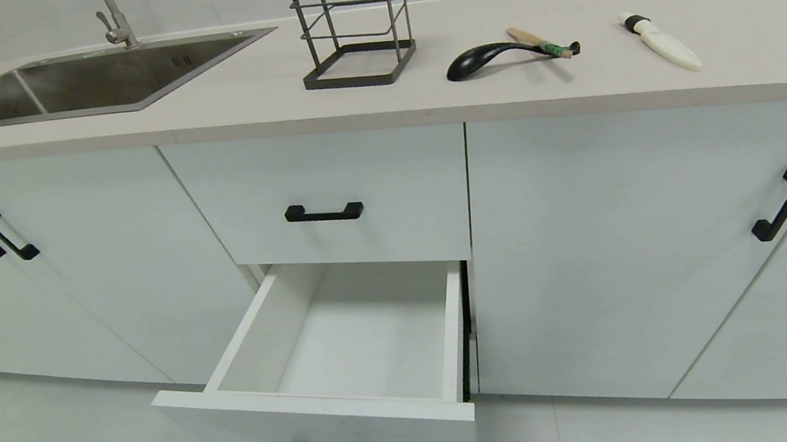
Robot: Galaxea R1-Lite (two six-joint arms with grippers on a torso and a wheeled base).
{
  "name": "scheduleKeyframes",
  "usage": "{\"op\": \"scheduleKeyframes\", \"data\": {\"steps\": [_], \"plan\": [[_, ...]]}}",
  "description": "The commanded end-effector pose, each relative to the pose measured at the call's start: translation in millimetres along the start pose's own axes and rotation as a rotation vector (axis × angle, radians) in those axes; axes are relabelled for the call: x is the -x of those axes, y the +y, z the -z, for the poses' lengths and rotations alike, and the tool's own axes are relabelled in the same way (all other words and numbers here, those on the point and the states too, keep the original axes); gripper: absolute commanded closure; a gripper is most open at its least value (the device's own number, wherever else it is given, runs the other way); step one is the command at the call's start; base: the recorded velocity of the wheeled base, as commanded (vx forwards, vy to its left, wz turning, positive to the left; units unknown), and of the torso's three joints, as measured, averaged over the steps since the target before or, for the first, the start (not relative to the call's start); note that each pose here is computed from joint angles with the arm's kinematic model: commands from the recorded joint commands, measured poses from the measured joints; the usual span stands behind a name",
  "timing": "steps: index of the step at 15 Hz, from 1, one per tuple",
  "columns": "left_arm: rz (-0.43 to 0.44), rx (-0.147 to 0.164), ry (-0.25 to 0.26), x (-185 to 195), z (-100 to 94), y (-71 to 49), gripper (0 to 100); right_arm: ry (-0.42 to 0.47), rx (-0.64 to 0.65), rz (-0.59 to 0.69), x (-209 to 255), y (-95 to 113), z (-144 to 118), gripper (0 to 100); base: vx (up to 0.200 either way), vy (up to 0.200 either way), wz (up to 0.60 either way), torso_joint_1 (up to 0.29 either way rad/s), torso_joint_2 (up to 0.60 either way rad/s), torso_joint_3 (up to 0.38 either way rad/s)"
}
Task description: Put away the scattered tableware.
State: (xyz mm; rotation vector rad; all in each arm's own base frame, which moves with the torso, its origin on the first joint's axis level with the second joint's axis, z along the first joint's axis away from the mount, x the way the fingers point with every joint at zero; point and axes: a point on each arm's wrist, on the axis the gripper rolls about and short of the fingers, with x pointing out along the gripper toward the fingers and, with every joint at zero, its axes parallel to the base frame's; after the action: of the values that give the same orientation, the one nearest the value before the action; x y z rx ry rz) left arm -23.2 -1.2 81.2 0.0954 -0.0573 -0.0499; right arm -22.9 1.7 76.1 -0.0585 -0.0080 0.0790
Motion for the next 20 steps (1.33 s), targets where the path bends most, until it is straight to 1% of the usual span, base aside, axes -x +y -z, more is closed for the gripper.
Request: {"op": "scheduleKeyframes", "data": {"steps": [1, 2, 3, 4, 5, 6, 7, 8, 11, 13, 16, 19, 20], "plan": [[-0.069, 0.011, 0.009, -0.2, 0.5, 1.5, 0, 0.0, 0.002, -0.001, 0.0, 0.0, 0.0, 100, 0.0, 0.0, 0.0, 0.0, 0.0, 0.0], [-0.16, 0.026, 0.019, 0.0, 1.0, 3.5, 0, 0.0, 0.003, -0.001, 0.0, 0.0, 0.0, 100, 0.0, 0.0, 0.0, 0.0, 0.0, 0.0], [-0.156, 0.029, 0.02, 0.0, 1.2, 3.4, 0, 0.0, 0.003, -0.001, 0.0, 0.0, 0.0, 100, 0.0, 0.0, 0.0, 0.0, 0.0, 0.0], [-0.154, 0.031, 0.019, 0.0, 1.2, 3.4, 0, 0.0, 0.005, -0.001, 0.0, 0.0, 0.0, 100, 0.0, 0.0, 0.6, 0.007, 0.0, 0.002], [-0.124, 0.031, 0.017, -0.1, 1.1, 2.7, 0, 0.0, 0.005, -0.001, 0.0, 0.0, 0.0, 100, 0.0, 0.0, 0.6, 0.002, 0.0, 0.007], [-0.058, 0.039, 0.032, -0.2, 3.0, 1.1, 0, 0.0, 0.003, -0.001, 0.0, 0.0, 0.0, 100, 0.0, 0.0, 0.6, 0.002, 0.01, 0.002], [-0.035, 0.042, 0.067, 0.2, 6.2, 0.3, 0, 0.0, -0.002, 0.001, 0.0, 0.0, 0.0, 100, 0.0, 0.0, 0.0, 0.0, 0.0, 0.0], [-0.038, 0.037, 0.056, 0.0, 5.4, 0.4, 0, 0.0, -0.006, 0.002, 0.0, -0.1, 0.0, 100, 0.0, 0.0, 0.0, 0.0, 0.0, 0.0], [-0.059, 0.051, 0.059, 0.0, 5.6, 0.9, 0, 0.0, -0.006, 0.002, 0.0, -0.1, 0.0, 100, 0.0, 0.0, 0.0, 0.0, 0.0, 0.0], [-0.057, 0.04, 0.059, 0.0, 5.6, 0.9, 0, 0.001, -0.009, 0.004, 0.0, -0.1, 0.1, 100, 0.0, 0.0, 0.0, 0.0, 0.0, 0.0], [-0.061, 0.06, 0.059, 0.1, 5.6, 0.9, 0, 0.001, -0.011, 0.005, 0.0, -0.1, 0.1, 100, 0.0, 0.0, 0.0, 0.0, 0.0, 0.0], [-0.066, 0.106, 0.056, 0.0, 5.4, 1.0, 0, 0.001, -0.011, 0.005, 0.0, -0.1, 0.1, 100, 0.2, 0.0, 0.0, 0.001, 0.0, 0.001], [-0.067, 0.106, 0.056, 0.0, 5.4, 1.0, 0, 0.001, -0.011, 0.005, 0.0, -0.1, 0.1, 100, 0.0, 0.0, 0.0, 0.0, 0.0, 0.0]]}}
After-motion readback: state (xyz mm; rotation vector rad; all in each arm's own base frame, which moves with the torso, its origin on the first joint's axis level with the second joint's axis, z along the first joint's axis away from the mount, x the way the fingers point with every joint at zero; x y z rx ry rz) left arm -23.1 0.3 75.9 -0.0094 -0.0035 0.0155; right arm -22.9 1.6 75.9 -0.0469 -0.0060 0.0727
